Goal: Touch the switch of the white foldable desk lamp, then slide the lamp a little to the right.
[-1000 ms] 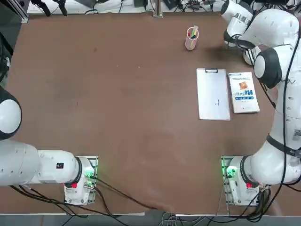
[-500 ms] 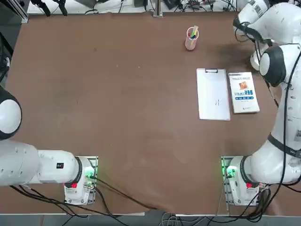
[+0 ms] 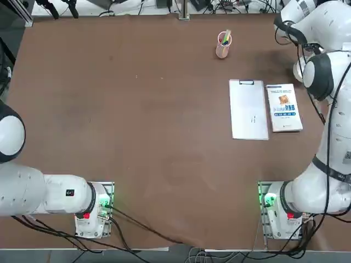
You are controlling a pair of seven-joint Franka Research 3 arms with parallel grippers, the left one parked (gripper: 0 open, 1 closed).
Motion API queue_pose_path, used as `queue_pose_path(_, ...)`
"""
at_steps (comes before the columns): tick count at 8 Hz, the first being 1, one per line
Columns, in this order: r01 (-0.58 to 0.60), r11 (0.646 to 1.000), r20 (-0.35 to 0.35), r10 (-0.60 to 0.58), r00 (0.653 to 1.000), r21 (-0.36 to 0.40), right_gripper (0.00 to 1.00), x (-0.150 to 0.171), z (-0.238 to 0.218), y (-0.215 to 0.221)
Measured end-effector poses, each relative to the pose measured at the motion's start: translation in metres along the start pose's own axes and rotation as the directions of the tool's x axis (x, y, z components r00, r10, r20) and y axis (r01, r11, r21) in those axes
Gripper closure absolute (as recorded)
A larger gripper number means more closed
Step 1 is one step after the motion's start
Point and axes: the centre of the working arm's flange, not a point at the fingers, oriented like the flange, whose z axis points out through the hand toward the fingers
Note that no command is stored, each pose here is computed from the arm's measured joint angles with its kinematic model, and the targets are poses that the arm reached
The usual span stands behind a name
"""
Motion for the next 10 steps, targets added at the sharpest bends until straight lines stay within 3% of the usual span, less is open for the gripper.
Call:
queue_pose_path(5,0.040,0.998,0.075,-0.036,0.997,-0.051,0.84,0.026,0.014,-0.005)
queue_pose_path(10,0.038,0.998,0.068,-0.035,0.997,-0.041,0.84,0.028,0.015,-0.005)
